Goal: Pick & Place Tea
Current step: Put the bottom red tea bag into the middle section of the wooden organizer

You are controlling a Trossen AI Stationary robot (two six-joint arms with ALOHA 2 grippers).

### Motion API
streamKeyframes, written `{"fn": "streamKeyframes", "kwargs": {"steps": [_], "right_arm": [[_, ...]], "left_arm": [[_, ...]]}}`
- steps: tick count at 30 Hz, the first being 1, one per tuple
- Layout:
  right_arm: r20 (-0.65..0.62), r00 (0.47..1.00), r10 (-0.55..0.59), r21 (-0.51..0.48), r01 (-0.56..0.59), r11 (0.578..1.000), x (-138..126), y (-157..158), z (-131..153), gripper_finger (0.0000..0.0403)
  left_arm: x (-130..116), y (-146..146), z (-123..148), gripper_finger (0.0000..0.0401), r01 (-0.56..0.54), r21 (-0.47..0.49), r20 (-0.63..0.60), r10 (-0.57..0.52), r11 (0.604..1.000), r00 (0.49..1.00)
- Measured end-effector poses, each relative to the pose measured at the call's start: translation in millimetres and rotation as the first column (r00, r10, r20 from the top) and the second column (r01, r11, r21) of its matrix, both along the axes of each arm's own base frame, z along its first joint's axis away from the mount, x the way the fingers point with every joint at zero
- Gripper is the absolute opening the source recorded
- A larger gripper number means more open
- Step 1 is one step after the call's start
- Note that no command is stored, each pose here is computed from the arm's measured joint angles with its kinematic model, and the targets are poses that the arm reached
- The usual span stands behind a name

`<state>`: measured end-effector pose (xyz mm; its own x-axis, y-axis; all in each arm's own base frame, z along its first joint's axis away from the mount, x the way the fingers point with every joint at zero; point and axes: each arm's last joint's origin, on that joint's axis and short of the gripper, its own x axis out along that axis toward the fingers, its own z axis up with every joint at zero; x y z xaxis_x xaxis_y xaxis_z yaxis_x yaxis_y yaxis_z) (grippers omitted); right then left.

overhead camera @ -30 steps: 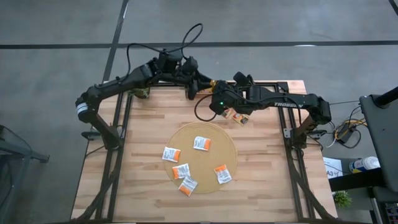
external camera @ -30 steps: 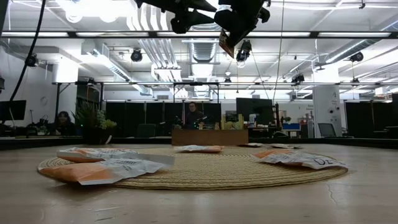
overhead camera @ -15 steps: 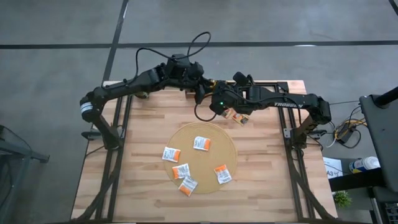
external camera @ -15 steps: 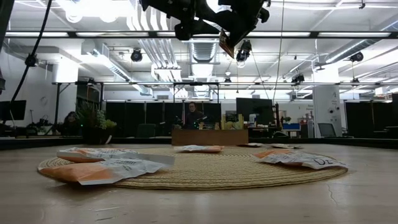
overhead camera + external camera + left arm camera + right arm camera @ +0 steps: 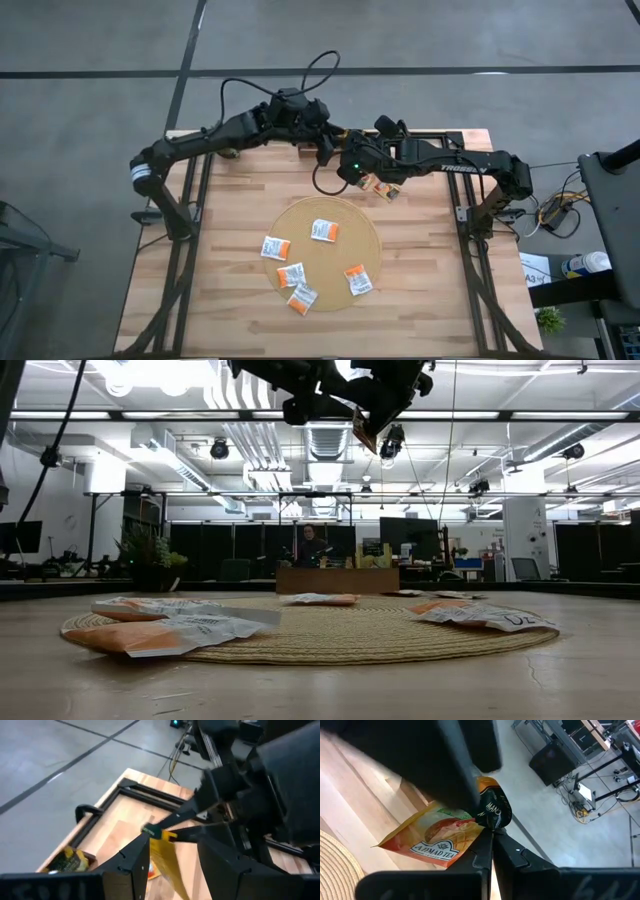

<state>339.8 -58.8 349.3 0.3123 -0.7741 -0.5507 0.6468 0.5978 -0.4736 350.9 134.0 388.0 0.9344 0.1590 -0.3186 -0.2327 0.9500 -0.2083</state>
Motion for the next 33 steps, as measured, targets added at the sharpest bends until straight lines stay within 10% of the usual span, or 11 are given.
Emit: {"fn": "streamKeyframes", "kwargs": {"steps": [33], "right_arm": [[-0.059,0.992,0.115,-0.015,-0.116,0.993,1.0,0.9,4.7,0.0008]], "left_arm": [[0.0,-2.6,-0.9,0.0158,0.068,-0.041,-0.001,-0.069,0.997,0.998]]}}
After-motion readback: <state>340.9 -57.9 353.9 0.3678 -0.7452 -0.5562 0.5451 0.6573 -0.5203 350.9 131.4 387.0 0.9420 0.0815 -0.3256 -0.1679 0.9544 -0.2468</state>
